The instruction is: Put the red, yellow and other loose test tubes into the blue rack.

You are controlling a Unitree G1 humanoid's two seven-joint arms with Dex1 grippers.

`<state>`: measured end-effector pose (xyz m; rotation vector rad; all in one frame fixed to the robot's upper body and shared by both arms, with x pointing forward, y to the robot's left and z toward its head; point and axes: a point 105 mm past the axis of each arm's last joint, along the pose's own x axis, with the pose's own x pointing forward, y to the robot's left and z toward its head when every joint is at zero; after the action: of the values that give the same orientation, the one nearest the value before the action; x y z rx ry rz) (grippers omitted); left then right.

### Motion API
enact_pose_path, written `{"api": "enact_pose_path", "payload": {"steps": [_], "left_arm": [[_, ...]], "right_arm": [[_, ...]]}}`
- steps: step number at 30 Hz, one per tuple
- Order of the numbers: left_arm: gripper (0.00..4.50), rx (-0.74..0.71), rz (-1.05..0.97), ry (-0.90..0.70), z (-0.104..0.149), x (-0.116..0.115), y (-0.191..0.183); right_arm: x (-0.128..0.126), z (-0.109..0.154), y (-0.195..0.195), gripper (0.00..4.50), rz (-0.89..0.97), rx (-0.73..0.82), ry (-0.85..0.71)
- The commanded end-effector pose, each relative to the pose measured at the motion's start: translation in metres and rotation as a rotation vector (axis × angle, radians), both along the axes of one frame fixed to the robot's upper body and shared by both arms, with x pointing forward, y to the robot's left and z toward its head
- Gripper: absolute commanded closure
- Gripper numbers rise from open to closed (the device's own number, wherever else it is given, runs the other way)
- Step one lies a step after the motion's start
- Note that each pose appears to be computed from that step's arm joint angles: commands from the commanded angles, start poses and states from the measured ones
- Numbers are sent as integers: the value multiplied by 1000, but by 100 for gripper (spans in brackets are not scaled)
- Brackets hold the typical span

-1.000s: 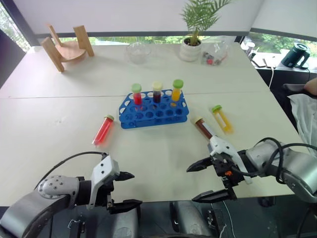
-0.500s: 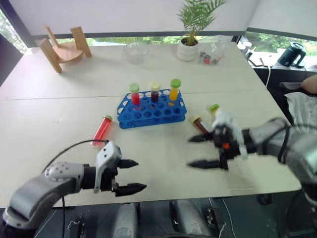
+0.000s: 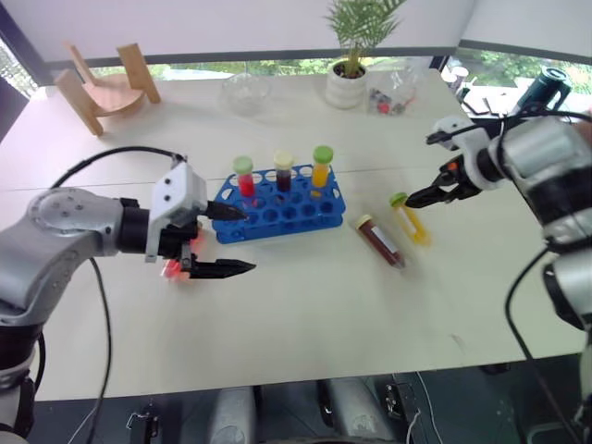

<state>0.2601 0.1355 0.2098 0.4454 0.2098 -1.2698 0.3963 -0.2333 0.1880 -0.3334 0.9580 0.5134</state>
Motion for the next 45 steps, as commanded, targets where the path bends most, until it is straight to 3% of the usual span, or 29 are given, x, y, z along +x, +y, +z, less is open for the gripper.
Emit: {"api": "enact_pose_path", "payload": {"steps": [1, 11, 14, 19, 20, 22, 26, 28, 31, 34, 36, 38, 42, 45], "left_arm": [[2, -15, 8, -50, 4, -5, -3], [2, -8, 77, -23, -17, -6, -1], [0, -5, 92, -25, -17, -2, 2], [0, 2, 87, -16, -18, 0, 4], [0, 2, 86, -12, -18, 1, 4], [0, 8, 87, -6, -19, 3, 6], [0, 20, 92, 20, -21, 4, 16], [0, 12, 104, 41, -16, 5, 24], [0, 19, 135, 79, -12, 10, 38], [0, 14, 145, 130, -9, 13, 49], [0, -25, 155, 156, -3, 19, 54], [0, -51, 159, 172, 1, 24, 54], [0, -3, 140, 195, -6, 25, 52], [0, 2, 131, 193, -5, 25, 51]], "right_arm": [[5, 14, 3, 0, -32, 25, 3], [12, -22, 16, 0, -19, -58, 75], [10, -43, 10, 90, 20, -135, 101], [9, -49, 6, 349, 7, -131, 95], [11, -50, 5, 369, -15, -119, 82], [14, -49, 4, 369, -47, -81, 40], [42, -14, 20, 369, -66, 123, -249], [58, 37, 32, 369, -47, 268, -565], [39, 94, 55, 369, -7, 554, -836], [7, 120, 73, 369, 18, 691, -1029], [-15, 123, 91, 369, 41, 721, -1145], [-33, 106, 111, 369, 70, 785, -1167], [-45, 50, 139, 369, 45, 769, -1137], [-46, 39, 148, 369, 38, 781, -1173]]}}
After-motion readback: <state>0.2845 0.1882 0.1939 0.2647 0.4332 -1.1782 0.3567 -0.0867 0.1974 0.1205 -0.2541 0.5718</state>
